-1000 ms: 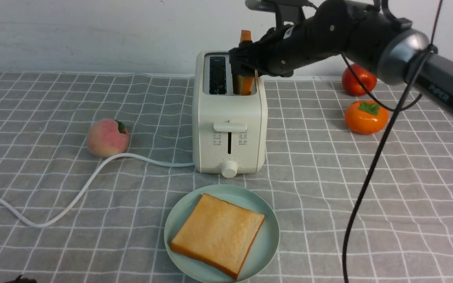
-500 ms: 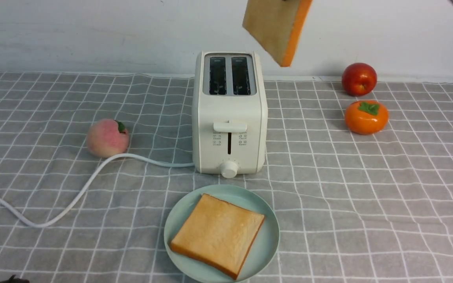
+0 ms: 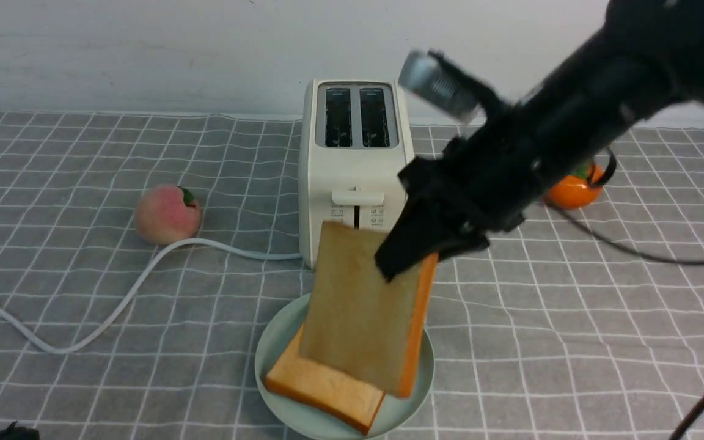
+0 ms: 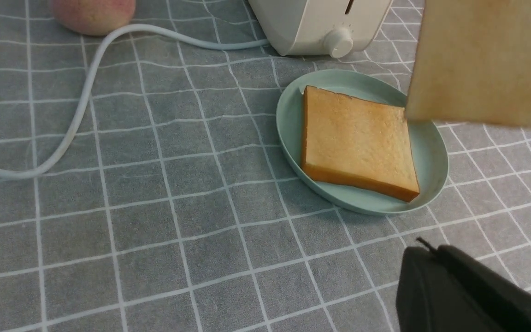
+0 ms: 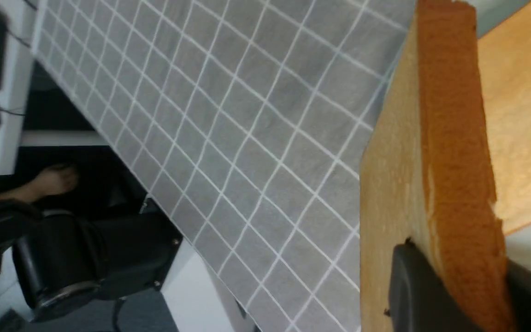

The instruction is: Take toasted bread from bread machine on grey coffee table place on plate.

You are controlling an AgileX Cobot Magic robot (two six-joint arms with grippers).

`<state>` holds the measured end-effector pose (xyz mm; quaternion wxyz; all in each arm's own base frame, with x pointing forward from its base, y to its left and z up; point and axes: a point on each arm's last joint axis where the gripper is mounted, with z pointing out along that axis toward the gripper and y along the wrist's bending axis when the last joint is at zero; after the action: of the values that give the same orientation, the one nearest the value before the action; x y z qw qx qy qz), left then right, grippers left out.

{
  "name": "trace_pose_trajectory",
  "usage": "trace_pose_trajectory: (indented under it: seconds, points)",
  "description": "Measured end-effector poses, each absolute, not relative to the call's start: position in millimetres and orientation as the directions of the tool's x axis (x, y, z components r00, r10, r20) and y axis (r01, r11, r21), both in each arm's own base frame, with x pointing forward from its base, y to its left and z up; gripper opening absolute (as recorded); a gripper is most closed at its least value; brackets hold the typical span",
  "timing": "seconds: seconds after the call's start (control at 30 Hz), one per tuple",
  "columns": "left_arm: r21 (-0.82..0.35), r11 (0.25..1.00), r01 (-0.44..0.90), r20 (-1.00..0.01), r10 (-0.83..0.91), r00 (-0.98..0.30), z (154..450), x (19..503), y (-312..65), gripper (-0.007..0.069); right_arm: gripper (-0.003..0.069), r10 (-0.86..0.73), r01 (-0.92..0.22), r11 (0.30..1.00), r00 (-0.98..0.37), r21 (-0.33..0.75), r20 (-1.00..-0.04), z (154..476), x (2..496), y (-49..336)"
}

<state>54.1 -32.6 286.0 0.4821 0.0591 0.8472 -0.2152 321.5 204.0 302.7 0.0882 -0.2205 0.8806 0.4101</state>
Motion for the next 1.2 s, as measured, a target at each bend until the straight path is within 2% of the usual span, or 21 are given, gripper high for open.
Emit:
trace_pose_trajectory:
  seconds: [0.13,0.23,0.37,0.4,0.5,0.53,0.57,0.63,0.7,0.73,0.8,0.87,0.9,0.93,0.97,1.0,1.03,1.07,1.13,1.17,1.2]
  points:
    - [-0.304,0.902,0.307,-0.843,-0.105,-0.527,286,54,-32,-0.0014,0.0116,-0.232,-0.383,0.602,-0.924,0.700,-0.305,258,334,208]
    - [-0.304,0.902,0.307,-0.843,-0.105,-0.527,286,54,-32,-0.0014,0.0159,-0.194,-0.342,0.626,-0.939,0.701,-0.284,238,344,210]
    - [-0.302,0.903,0.307,-0.841,-0.101,-0.531,286,54,-32,-0.0014,0.0309,-0.181,-0.325,0.645,-0.944,0.692,-0.274,226,349,211]
    - [-0.302,0.903,0.306,-0.840,-0.100,-0.534,285,54,-32,-0.0014,0.0335,-0.187,-0.330,0.650,-0.943,0.684,-0.277,225,350,210]
    - [-0.301,0.903,0.305,-0.833,-0.093,-0.546,284,53,-32,-0.0014,0.0483,-0.246,-0.378,0.676,-0.925,0.632,-0.290,227,351,200]
    - [-0.301,0.903,0.305,-0.833,-0.093,-0.546,284,53,-32,-0.0014,0.0491,-0.246,-0.379,0.675,-0.925,0.634,-0.290,229,351,200]
    - [-0.300,0.904,0.305,-0.829,-0.090,-0.551,283,53,-32,-0.0014,0.0543,-0.290,-0.419,0.687,-0.907,0.593,-0.304,238,351,191]
    - [-0.300,0.904,0.305,-0.828,-0.089,-0.553,283,53,-32,-0.0014,0.0569,-0.320,-0.451,0.701,-0.891,0.553,-0.321,248,351,184]
    - [-0.300,0.904,0.304,-0.828,-0.088,-0.554,283,53,-32,-0.0014,0.0582,-0.353,-0.487,0.728,-0.870,0.483,-0.344,273,348,173]
    - [-0.300,0.904,0.304,-0.827,-0.088,-0.555,283,53,-32,-0.0014,0.0573,-0.376,-0.512,0.763,-0.848,0.393,-0.375,302,341,162]
    - [-0.300,0.904,0.304,-0.827,-0.088,-0.555,283,53,-32,-0.0014,0.0548,-0.379,-0.508,0.803,-0.839,0.312,-0.391,327,332,152]
    - [-0.300,0.904,0.305,-0.828,-0.088,-0.554,283,53,-32,-0.0014,0.0484,-0.340,-0.466,0.857,-0.831,0.218,-0.439,364,314,135]
    - [-0.300,0.904,0.305,-0.829,-0.089,-0.553,283,53,-32,-0.0014,0.0477,-0.338,-0.462,0.865,-0.825,0.196,-0.453,370,310,132]
    - [-0.301,0.904,0.305,-0.832,-0.092,-0.547,284,53,-32,-0.0014,0.0400,-0.285,-0.398,0.907,-0.820,0.136,-0.496,393,293,117]
    - [-0.301,0.903,0.306,-0.835,-0.095,-0.542,284,53,-32,-0.0014,0.0361,-0.246,-0.350,0.931,-0.814,0.107,-0.526,406,281,108]
    - [-0.301,0.903,0.306,-0.835,-0.095,-0.542,284,53,-32,-0.0014,0.0361,-0.236,-0.341,0.933,-0.819,0.113,-0.523,406,281,108]
    - [-0.301,0.903,0.306,-0.839,-0.099,-0.535,285,54,-32,-0.0014,0.0269,-0.172,-0.261,0.962,-0.805,0.077,-0.568,423,261,93]
    - [-0.301,0.903,0.306,-0.841,-0.100,-0.532,285,54,-32,-0.0014,0.0248,-0.159,-0.241,0.968,-0.799,0.066,-0.580,426,256,89]
    - [-0.302,0.902,0.308,-0.852,-0.110,-0.513,287,55,-32,-0.0014,0.0109,-0.093,-0.147,0.989,-0.766,0.032,-0.636,440,217,66]
    - [-0.304,0.901,0.309,-0.858,-0.117,-0.501,289,56,-32,-0.0014,0.0067,-0.082,-0.128,0.991,-0.757,0.025,-0.648,441,202,59]
    - [-0.304,0.901,0.310,-0.859,-0.119,-0.498,289,56,-32,-0.0014,0.0067,-0.078,-0.126,0.992,-0.749,0.025,-0.658,443,199,58]
